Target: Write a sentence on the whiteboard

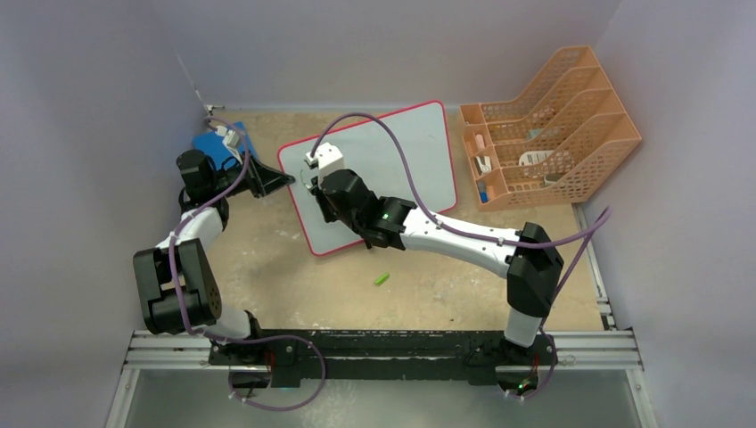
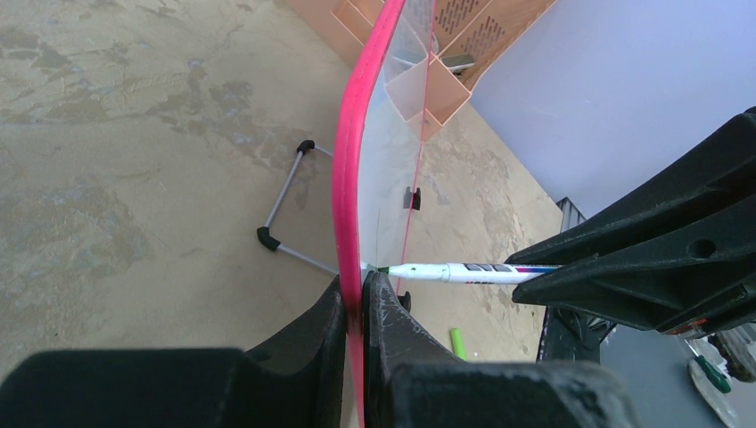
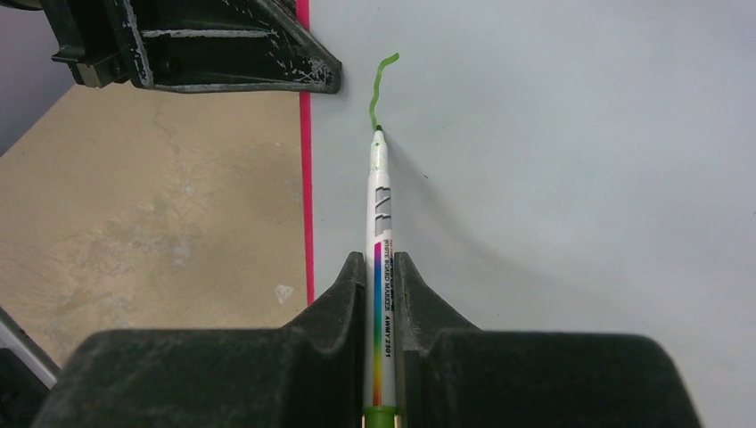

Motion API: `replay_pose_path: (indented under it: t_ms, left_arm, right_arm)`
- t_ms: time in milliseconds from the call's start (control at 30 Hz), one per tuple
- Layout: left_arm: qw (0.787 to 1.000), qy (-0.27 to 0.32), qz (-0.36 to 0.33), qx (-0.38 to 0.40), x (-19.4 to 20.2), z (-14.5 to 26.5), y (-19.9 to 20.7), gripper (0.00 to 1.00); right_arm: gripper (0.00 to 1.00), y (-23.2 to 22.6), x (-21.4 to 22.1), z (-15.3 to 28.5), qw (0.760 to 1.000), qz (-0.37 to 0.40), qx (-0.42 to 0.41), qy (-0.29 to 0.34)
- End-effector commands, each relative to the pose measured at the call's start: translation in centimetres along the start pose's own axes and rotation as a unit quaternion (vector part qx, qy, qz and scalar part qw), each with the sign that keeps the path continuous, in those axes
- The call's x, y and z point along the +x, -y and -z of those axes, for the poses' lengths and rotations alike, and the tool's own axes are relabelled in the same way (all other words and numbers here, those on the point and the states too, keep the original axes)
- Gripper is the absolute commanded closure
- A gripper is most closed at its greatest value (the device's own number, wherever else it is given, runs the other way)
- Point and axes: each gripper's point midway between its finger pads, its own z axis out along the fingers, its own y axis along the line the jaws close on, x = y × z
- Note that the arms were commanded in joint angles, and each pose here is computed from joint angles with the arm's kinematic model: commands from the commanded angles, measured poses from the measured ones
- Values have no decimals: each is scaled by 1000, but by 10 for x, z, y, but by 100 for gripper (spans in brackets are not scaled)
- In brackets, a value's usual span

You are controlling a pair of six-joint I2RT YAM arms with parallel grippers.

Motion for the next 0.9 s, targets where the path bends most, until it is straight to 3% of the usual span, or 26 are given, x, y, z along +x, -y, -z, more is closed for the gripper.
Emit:
replay_pose_path:
  t_ms: [0, 867]
  left_arm:
    - [999, -4, -35, 17, -7, -5, 10, 100]
    - [999, -4, -35, 17, -8, -5, 10, 100]
  right_arm:
    - [100, -3, -32, 6, 999, -12, 1, 39]
    - [100, 16, -27, 8, 998, -22, 37, 35]
